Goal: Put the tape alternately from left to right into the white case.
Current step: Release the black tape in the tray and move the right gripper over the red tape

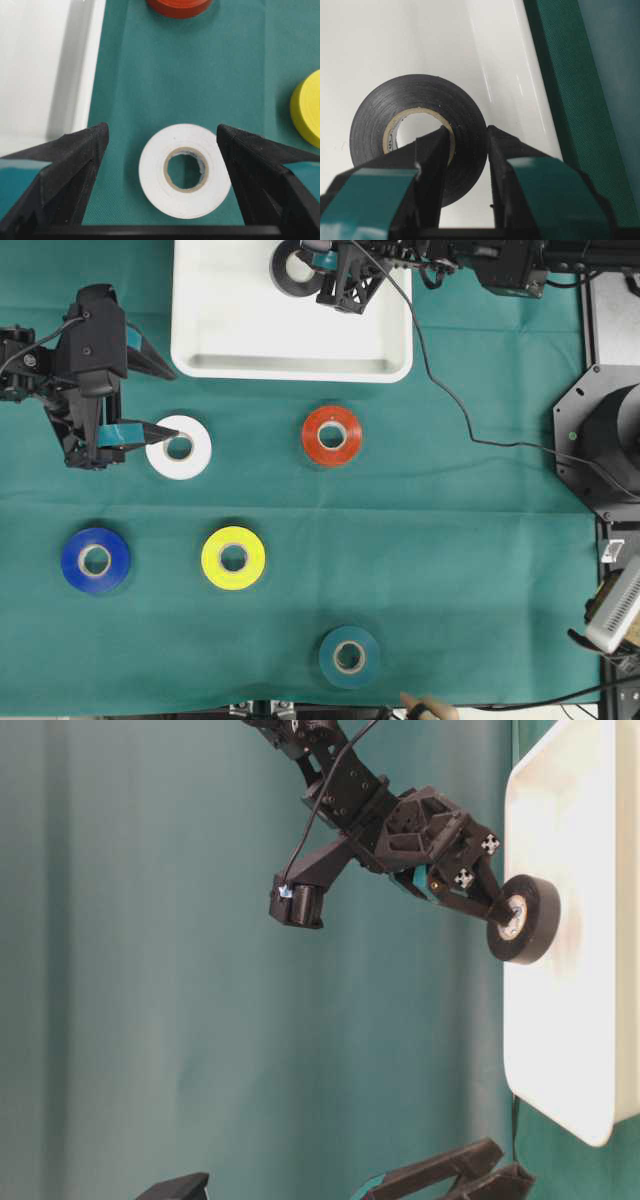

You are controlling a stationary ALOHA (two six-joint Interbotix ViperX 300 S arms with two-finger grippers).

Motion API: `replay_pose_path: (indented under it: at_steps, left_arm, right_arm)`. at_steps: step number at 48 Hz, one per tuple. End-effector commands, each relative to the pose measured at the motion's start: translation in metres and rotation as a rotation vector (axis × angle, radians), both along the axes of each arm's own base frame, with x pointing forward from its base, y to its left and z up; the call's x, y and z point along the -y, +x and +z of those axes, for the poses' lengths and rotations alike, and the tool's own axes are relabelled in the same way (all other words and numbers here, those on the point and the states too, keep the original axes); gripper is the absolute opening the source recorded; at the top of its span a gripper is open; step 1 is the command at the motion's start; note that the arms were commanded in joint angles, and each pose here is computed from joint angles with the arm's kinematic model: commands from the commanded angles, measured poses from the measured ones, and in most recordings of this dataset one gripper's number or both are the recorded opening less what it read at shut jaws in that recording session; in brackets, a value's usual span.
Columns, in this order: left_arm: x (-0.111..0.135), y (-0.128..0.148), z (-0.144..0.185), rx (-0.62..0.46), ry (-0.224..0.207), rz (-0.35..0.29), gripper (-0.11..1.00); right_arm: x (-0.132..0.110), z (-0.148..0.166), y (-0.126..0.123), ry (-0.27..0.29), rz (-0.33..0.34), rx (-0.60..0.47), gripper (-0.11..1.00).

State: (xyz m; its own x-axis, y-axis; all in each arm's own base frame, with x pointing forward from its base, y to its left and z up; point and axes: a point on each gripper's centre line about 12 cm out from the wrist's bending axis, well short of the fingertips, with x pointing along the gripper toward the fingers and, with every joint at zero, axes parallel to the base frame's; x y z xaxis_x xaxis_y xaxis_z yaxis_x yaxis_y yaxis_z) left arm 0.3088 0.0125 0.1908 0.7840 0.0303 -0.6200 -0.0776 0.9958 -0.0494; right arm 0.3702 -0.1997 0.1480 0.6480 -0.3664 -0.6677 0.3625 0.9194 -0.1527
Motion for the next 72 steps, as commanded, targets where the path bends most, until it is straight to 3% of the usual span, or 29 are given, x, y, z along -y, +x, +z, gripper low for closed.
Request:
replay_pose_path:
  at_steps: [1,7,9,15,30,37,48,72]
  left_arm:
    - [-0.001,0.002,0.007,0.025,0.0,0.003,0.73]
    - [-0.001,0.002,0.007,0.025,0.0,0.003,0.73]
    - [-0.001,0.002,0.007,0.025,0.0,0.003,0.73]
    - [-0.001,0.003,0.007,0.026,0.0,0.003,0.73]
    - [-0.001,0.003,0.007,0.028,0.0,0.003,0.73]
    - [-0.001,0.003,0.008,0.028,0.0,0.003,0.73]
    - [-0.001,0.003,0.007,0.025,0.0,0.003,0.73]
    - [-0.001,0.002,0.006,0.022,-0.001,0.003,0.73]
  right_arm:
    - [0.002,0.016,0.006,-0.021,0.004,0.044,0.39]
    - [0.002,0.016,0.007,-0.022,0.005,0.048,0.78]
    - [0.002,0.016,0.007,-0.022,0.005,0.048,0.85]
    - [0.002,0.017,0.007,-0.024,0.005,0.051,0.78]
    - [0.0,0.017,0.007,-0.023,0.009,0.048,0.78]
    - [-0.011,0.023,0.01,-0.028,0.035,0.058,0.78]
    - [-0.047,0.035,0.01,-0.033,0.112,0.076,0.78]
    - [-0.146,0.048,-0.004,-0.026,0.349,0.102,0.78]
